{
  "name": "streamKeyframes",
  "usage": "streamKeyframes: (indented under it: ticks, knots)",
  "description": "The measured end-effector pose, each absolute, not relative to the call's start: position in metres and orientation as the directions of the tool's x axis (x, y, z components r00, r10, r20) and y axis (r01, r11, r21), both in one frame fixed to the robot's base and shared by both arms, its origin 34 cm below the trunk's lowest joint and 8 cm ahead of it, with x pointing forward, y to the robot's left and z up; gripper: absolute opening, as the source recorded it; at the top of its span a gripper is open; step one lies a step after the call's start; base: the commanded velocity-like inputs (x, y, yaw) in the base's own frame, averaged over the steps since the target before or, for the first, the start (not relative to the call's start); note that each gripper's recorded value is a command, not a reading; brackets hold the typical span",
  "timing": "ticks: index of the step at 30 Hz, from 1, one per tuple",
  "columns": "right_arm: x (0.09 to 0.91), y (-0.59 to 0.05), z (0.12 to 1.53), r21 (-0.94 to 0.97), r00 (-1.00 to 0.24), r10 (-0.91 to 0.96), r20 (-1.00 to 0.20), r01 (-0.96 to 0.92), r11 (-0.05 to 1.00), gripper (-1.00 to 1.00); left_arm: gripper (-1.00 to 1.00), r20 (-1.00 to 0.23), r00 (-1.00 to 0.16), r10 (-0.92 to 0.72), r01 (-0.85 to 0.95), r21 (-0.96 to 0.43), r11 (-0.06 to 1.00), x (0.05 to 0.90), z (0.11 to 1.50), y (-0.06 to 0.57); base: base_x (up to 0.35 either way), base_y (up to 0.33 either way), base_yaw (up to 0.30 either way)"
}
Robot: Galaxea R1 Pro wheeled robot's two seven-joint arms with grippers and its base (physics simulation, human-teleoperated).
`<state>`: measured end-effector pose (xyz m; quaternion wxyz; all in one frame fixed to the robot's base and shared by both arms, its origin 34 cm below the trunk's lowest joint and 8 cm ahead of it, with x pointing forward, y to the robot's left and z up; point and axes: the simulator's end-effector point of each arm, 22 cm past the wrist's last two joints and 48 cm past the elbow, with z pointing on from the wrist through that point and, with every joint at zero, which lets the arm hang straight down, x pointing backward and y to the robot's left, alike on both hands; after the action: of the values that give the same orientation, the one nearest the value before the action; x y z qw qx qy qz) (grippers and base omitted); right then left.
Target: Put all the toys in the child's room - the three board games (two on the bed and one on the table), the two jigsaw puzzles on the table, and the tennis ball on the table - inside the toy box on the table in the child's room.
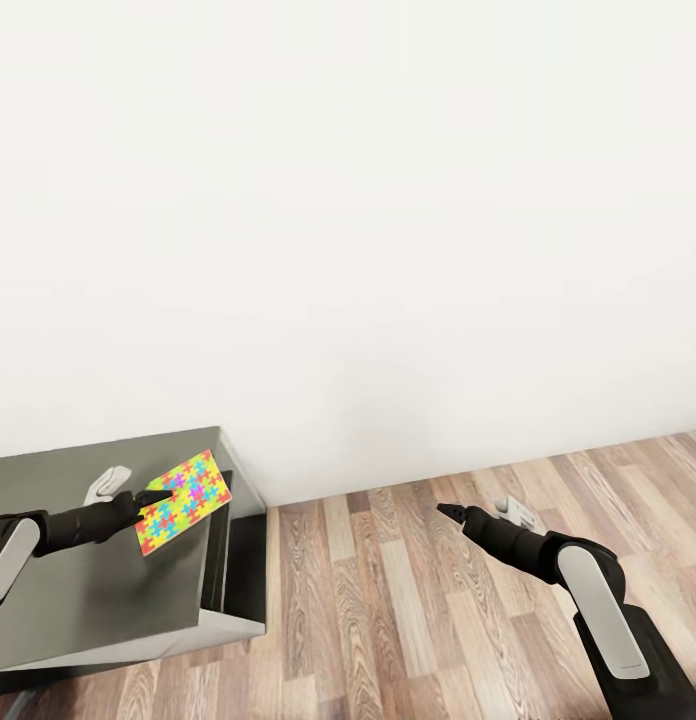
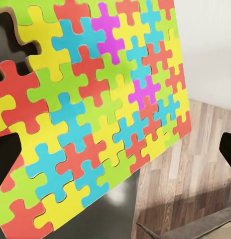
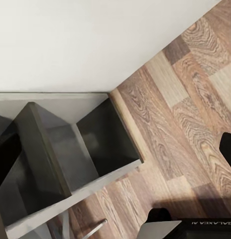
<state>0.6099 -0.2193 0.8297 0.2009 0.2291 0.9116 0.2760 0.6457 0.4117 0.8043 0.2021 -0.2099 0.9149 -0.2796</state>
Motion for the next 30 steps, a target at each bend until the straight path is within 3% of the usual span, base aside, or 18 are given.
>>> streamKeyframes:
  ticks: [22, 30]
  knots:
    - [0.609, -0.219, 0.829, 0.595, -0.815, 0.528, -0.238, 0.307, 0.743, 1.0, 1.0, -0.26, -0.829, -0.495, -0.268, -0.593, 0.759, 0.646, 0.809, 0.419, 0.0, 0.0, -0.002]
    - [0.609, -0.216, 0.828, 0.595, -0.816, 0.527, -0.236, 0.308, 0.742, 1.0, 1.0, -0.313, -0.83, -0.462, -0.163, -0.656, 0.737, 0.653, 0.854, 0.436, 0.0, 0.0, 0.0]
